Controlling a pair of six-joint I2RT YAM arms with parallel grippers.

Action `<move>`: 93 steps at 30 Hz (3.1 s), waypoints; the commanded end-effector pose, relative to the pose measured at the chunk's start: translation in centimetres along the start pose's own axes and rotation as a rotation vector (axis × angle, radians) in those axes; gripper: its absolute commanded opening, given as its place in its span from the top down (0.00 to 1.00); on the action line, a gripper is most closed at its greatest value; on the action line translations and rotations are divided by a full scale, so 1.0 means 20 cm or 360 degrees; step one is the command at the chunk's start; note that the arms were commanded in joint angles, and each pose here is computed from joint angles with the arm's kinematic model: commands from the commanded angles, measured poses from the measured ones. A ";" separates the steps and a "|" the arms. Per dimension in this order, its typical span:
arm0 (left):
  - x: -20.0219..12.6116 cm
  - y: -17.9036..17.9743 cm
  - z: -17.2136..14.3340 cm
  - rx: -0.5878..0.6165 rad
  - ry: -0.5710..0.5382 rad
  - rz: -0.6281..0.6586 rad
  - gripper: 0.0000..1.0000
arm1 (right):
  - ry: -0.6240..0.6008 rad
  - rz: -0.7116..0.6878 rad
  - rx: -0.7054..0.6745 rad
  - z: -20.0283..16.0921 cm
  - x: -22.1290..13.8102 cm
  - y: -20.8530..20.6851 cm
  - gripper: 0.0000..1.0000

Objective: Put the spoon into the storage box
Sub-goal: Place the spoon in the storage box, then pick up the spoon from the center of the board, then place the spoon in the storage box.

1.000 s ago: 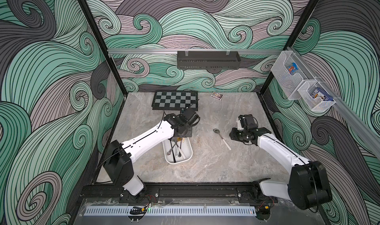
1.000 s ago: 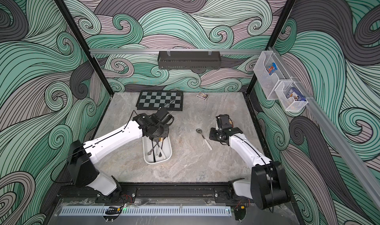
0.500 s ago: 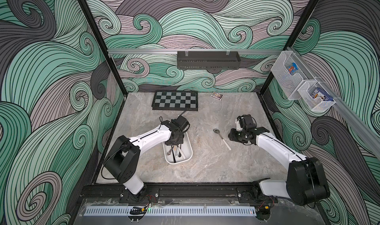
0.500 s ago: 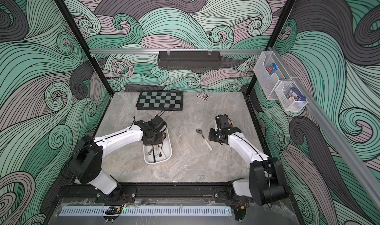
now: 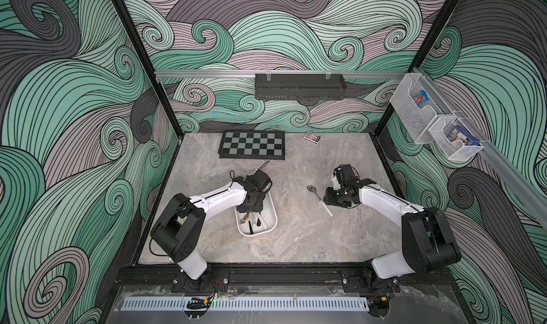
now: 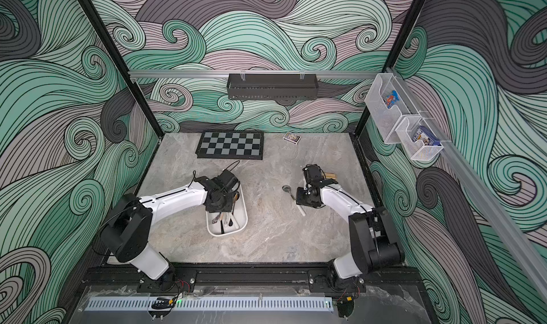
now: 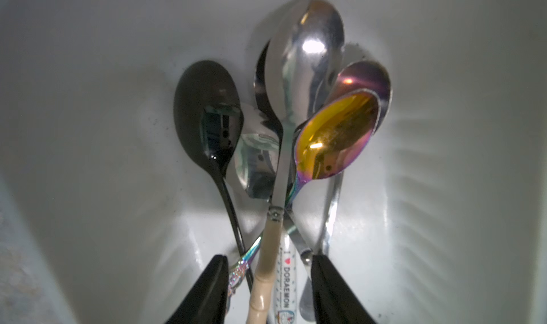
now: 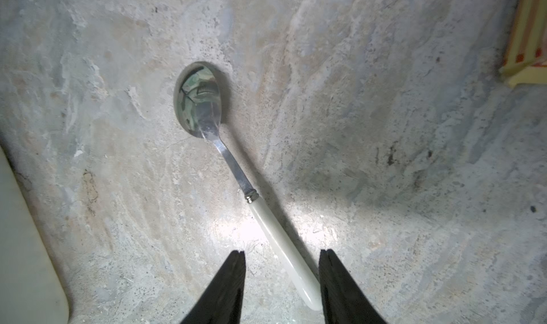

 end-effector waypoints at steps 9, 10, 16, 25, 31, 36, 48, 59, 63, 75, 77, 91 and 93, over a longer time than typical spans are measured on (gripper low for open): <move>-0.74 0.16 0.08 0.0058 -0.0523 -0.0139 0.42 | 0.0090 -0.0100 -0.0115 0.00 0.07 0.03 0.52; -0.78 0.18 0.06 0.0067 -0.0574 -0.0148 0.42 | 0.0104 -0.0103 -0.0140 0.00 0.08 0.04 0.52; -0.92 0.31 -0.07 0.0093 -0.0736 -0.0127 0.33 | 0.0211 -0.0194 -0.0242 -0.04 0.16 0.07 0.54; -0.83 0.36 -0.15 0.0117 -0.0703 -0.0079 0.32 | 0.0220 -0.0283 -0.0302 -0.07 0.18 0.05 0.68; -0.82 0.36 -0.15 0.0130 -0.0688 -0.0064 0.32 | 0.0206 -0.0290 -0.0311 -0.06 0.18 0.06 0.85; -0.83 0.37 -0.15 0.0114 -0.0706 -0.0062 0.32 | 0.0154 -0.0239 -0.0346 -0.05 0.13 0.11 0.92; -0.87 0.41 -0.16 0.0062 -0.0775 -0.0045 0.33 | -0.0039 0.0151 -0.0430 -0.08 -0.31 0.55 0.93; -0.89 0.44 -0.17 0.0020 -0.0804 -0.0016 0.33 | -0.0020 0.0347 -0.0586 -0.28 -0.40 1.11 0.93; -0.89 0.43 -0.18 0.0021 -0.0814 -0.0042 0.33 | 0.0068 0.0357 -0.0649 -0.39 -0.30 1.27 0.93; -0.91 0.45 -0.19 0.0015 -0.0834 -0.0031 0.33 | 0.0223 0.0186 -0.0736 -0.59 0.08 1.39 0.92; -0.91 0.45 -0.19 0.0015 -0.0834 -0.0033 0.33 | 0.0233 0.0165 -0.0739 -0.60 0.12 1.39 0.92; -0.90 0.46 -0.18 0.0000 -0.0828 0.0012 0.17 | 0.0054 0.0207 -0.0823 -0.53 -0.09 1.42 0.58; -0.92 0.50 -0.17 -0.0033 -0.0853 0.0073 0.12 | -0.0071 0.0225 -0.0859 -0.46 -0.22 1.41 0.55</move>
Point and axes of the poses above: each gripper's point midway between its finger pads, its own x axis out along the fingers, its own y axis along the line the jaws close on, z = x × y, the point moved 1 cm from there along -x, back along the fingers, and after that the axes turned 11 degrees about x, right-handed, at the moved point
